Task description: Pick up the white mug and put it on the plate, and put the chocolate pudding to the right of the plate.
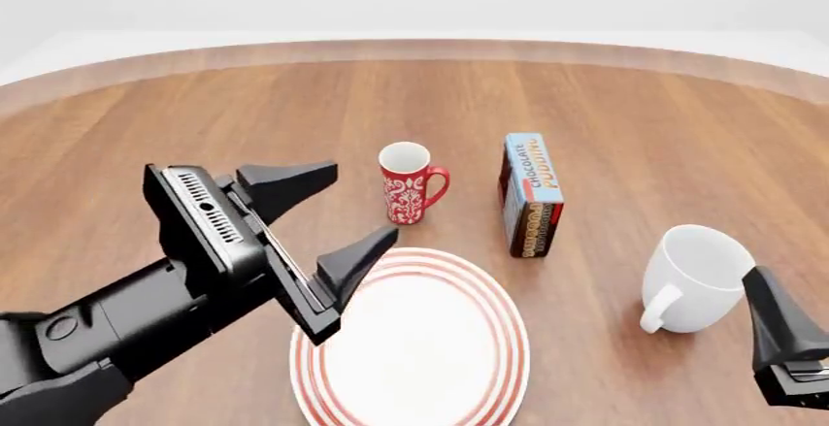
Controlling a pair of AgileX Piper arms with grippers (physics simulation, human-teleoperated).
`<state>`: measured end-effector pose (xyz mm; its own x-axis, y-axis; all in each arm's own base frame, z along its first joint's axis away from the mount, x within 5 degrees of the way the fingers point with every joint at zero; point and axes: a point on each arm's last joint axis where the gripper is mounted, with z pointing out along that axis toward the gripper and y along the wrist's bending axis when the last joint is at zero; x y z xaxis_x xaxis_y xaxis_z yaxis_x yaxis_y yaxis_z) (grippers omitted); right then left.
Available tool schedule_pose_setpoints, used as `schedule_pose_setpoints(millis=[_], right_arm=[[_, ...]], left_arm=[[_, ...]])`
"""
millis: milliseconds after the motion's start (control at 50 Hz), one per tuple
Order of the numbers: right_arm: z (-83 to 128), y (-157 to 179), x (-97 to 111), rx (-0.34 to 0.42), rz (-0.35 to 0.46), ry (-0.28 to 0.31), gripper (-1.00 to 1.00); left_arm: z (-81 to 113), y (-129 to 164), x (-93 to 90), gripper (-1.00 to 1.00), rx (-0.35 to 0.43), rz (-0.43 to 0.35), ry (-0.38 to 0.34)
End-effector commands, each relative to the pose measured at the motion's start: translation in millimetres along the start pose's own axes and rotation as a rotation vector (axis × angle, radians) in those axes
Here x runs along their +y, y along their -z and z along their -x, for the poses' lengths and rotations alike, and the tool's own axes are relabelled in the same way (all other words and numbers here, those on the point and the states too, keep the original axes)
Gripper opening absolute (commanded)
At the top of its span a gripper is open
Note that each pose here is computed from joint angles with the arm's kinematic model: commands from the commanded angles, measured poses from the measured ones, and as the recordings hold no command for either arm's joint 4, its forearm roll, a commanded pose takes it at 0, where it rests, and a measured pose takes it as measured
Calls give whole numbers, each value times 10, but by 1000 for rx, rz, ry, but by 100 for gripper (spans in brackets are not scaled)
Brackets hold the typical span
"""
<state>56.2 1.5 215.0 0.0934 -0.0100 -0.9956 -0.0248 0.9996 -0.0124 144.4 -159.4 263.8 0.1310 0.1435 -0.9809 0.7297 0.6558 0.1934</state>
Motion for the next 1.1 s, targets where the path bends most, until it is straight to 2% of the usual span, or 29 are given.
schedule_pose_setpoints(millis=[20,180,780,1100], right_arm=[[0,0,0,0,0,0,100],[0,0,0,0,0,1,100],[0,0,0,0,0,0,100],[0,0,0,0,0,0,100]], left_arm=[[-24,-193,-114,100,13,-49,15],[-48,-316,-218,100,24,-89,15],[-131,-620,-419,100,59,-151,23],[-148,-846,-608,100,82,-205,8]])
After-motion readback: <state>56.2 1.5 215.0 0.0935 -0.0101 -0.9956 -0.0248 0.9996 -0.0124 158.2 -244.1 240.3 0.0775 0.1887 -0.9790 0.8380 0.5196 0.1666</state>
